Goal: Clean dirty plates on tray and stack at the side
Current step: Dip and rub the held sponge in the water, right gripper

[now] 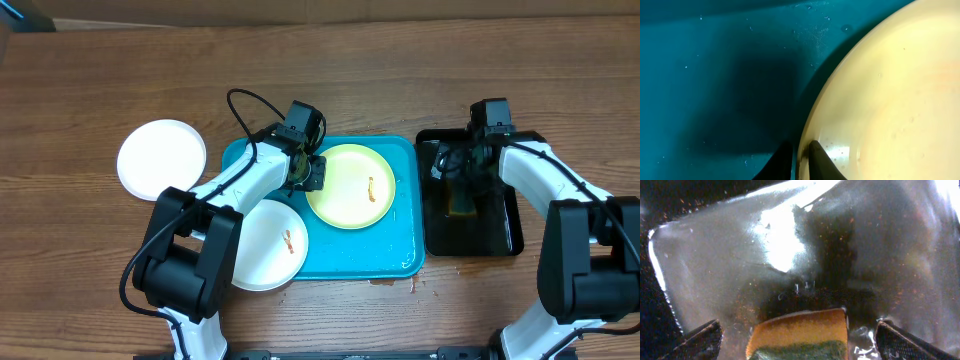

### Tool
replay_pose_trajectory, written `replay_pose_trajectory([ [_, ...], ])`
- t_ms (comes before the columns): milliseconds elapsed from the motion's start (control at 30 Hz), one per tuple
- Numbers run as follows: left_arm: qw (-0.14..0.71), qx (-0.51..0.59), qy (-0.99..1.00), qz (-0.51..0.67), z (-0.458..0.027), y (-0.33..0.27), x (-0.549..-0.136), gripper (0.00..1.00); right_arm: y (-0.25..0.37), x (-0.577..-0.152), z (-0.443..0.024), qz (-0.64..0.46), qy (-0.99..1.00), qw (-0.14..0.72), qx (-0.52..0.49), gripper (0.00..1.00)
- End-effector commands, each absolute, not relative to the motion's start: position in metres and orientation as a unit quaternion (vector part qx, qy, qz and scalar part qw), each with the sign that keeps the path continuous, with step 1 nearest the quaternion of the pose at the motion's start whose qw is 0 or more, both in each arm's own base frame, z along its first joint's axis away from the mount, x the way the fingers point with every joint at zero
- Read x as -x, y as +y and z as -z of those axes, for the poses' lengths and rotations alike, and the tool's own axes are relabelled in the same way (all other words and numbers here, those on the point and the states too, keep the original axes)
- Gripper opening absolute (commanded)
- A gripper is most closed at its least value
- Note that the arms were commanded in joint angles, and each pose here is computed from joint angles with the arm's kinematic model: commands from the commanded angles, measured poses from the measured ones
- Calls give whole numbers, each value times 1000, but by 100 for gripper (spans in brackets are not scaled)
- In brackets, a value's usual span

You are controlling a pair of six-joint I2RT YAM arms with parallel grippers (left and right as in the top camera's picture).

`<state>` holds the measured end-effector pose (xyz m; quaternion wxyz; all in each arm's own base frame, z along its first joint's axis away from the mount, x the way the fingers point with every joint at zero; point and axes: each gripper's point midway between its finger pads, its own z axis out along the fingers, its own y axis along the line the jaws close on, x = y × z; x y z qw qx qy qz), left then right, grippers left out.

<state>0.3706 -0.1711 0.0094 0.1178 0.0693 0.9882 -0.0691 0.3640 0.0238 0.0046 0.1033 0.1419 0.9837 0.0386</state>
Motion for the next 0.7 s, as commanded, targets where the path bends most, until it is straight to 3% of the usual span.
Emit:
replay_pose_trajectory([
  [0, 112, -70, 989, 61, -3, -169, -370, 15, 25, -340, 14, -40, 987, 52, -150, 26],
  [33, 112, -70, 989, 61, -3, -169, -370, 15, 25, -336, 14, -38, 987, 44, -150, 18],
  [67, 112, -72, 989, 61, -3, -169, -370, 15, 25, -332, 15, -37, 987, 37, -150, 23],
  [133, 112, -72, 989, 61, -3, -169, -370, 15, 25, -323, 15, -34, 988, 18, -152, 92],
  [167, 112, -72, 989, 61, -3, -169, -370, 15, 25, -318, 15, -31, 988, 8, -152, 100],
  [367, 112, -72, 989, 61, -3, -169, -370, 17, 23, -285, 14, -18, 986, -57, -153, 98],
  [433, 112, -72, 989, 61, -3, -169, -370, 18, 23, -279, 14, -16, 986, -70, -154, 48],
  [467, 112, -72, 989, 61, -3, -169, -370, 18, 23, -276, 13, -14, 985, -76, -154, 32],
  [500, 112, -72, 989, 61, -3, -169, -370, 18, 22, -273, 13, -13, 985, -82, -154, 27],
  [533, 111, -72, 989, 61, -3, -169, -370, 18, 22, -271, 12, -12, 984, -86, -154, 34],
  [567, 111, -72, 989, 61, -3, -169, -370, 18, 22, -271, 12, -12, 984, -86, -154, 71],
  [600, 111, -72, 989, 61, -3, -169, -370, 19, 22, -271, 12, -12, 984, -86, -154, 89],
  [667, 112, -72, 989, 61, -3, -169, -370, 21, 22, -274, 13, -13, 985, -80, -154, 95],
])
